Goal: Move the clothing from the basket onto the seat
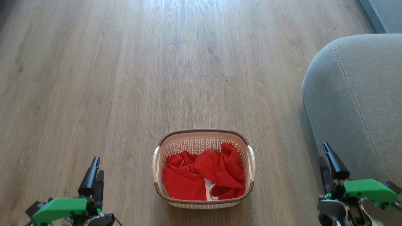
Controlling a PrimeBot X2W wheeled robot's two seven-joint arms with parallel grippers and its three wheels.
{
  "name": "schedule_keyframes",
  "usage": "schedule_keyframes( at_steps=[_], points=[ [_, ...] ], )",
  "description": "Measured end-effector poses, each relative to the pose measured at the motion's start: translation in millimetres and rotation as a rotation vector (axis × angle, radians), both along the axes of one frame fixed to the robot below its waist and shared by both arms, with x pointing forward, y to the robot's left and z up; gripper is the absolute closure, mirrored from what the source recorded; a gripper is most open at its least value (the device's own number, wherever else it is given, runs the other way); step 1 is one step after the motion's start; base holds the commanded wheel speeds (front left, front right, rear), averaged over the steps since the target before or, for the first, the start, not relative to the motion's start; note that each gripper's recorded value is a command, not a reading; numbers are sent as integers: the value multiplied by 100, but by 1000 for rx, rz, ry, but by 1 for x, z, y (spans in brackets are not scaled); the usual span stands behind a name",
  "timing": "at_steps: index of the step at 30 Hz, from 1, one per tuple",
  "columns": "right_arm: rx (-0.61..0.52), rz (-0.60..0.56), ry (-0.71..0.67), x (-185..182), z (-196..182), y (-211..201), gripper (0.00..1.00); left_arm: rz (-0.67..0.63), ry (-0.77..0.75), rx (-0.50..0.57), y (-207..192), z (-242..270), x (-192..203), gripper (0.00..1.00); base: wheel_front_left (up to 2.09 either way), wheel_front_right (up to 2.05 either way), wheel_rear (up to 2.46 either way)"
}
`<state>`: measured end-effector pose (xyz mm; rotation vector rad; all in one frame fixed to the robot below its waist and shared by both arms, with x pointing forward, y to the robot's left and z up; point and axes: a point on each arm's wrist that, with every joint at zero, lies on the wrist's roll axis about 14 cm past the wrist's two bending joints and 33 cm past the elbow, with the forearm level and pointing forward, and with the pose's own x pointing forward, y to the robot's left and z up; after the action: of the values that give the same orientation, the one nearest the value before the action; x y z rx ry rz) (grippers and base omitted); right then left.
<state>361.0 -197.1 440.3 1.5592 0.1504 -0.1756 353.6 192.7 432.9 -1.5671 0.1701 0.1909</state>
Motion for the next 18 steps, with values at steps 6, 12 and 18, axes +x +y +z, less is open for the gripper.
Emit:
schedule_keyframes(
  at_steps=[6,12,18],
  points=[
    [-41,13,-27,10,10,4,0,-14,-5,42,-3,2,4,0,0,0,0],
    [-110,33,-25,14,11,5,0,-20,-24,115,-1,10,12,0,0,0,0],
    [-178,53,-40,21,17,7,0,-32,-27,185,-1,12,14,0,0,0,0]
  ],
)
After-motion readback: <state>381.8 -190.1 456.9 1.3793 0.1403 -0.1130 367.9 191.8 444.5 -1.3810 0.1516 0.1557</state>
